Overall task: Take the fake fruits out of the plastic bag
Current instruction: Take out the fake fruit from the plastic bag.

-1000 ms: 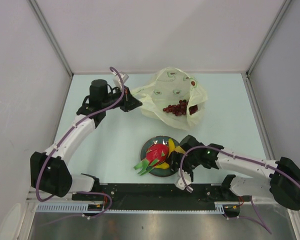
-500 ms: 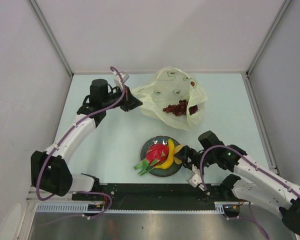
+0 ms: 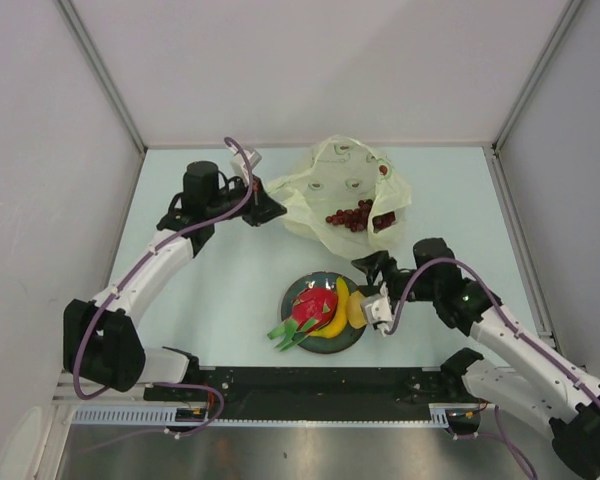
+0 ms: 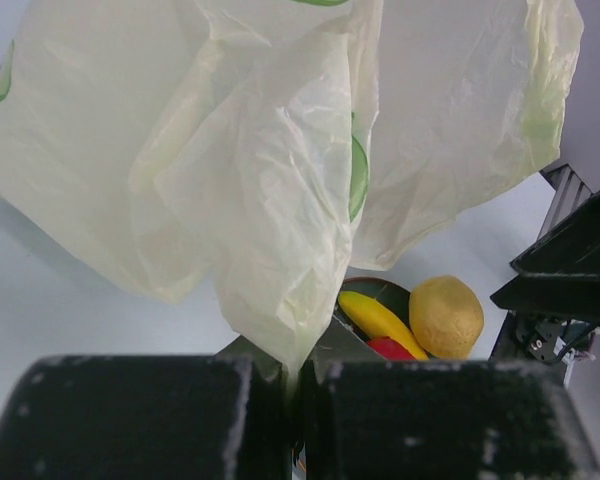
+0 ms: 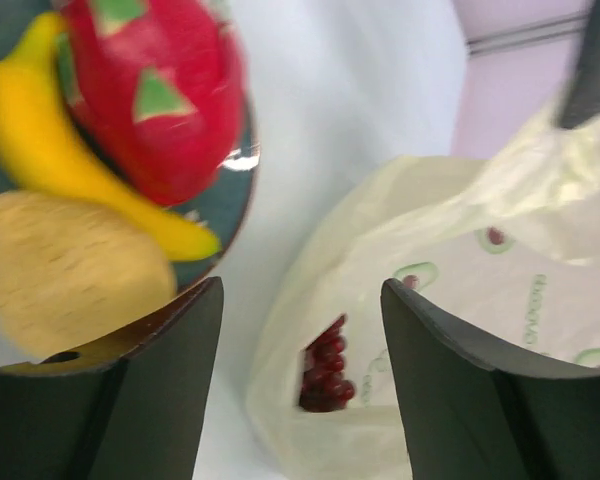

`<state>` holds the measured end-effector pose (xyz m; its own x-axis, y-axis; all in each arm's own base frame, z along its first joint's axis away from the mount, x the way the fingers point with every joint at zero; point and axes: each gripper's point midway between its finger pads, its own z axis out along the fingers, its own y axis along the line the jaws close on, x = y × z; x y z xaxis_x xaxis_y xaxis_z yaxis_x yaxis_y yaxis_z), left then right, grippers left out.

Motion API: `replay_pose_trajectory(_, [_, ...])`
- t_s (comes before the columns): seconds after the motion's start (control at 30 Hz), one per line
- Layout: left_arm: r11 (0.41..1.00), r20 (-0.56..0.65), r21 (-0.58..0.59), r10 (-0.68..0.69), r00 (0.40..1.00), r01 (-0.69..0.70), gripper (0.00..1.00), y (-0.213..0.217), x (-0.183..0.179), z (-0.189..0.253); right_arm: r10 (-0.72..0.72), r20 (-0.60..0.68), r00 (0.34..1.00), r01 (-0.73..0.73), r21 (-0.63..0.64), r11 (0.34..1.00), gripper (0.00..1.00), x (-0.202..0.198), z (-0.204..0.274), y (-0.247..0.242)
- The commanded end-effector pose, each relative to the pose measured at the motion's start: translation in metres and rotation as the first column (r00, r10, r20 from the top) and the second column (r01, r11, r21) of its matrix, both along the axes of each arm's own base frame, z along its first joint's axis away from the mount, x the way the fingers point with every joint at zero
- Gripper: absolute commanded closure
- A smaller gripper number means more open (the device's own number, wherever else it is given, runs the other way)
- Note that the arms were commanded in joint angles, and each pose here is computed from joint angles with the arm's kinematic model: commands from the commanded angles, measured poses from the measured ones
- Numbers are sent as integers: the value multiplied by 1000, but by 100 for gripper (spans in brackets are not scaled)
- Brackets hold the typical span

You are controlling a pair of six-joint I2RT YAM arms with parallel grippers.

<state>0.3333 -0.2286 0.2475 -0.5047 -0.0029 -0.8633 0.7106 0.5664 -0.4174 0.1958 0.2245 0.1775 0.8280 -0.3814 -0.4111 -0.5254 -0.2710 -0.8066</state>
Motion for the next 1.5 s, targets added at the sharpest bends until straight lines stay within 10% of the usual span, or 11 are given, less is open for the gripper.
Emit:
replay_pose_trajectory(0.0, [999,25,7,-47,999,47,100,-2,-17,-4,-26,82,996,6,233,973,34,23,84,33])
replay_pose_trajectory(0.13, [997,15,20,-77,997,77,100,-4,-32,-13,-167,-3,986,157,361,919,50,69,100,58])
replay_pose_trajectory(0.37, [989,-28,111,-91,995,94,100,8,-56,-55,-583,-159,797,604,162,780,64,186,28,2])
replay_pose_trajectory(0.8, [983,-67,146,-105,992,114,100,20,-86,-92,-806,-275,524,846,57,530,55,210,-14,-50])
replay_pose_trajectory(1.47, [985,23,-25,-173,985,173,100,-35,-55,5,-936,-273,222,933,-218,285,65,226,-51,-154])
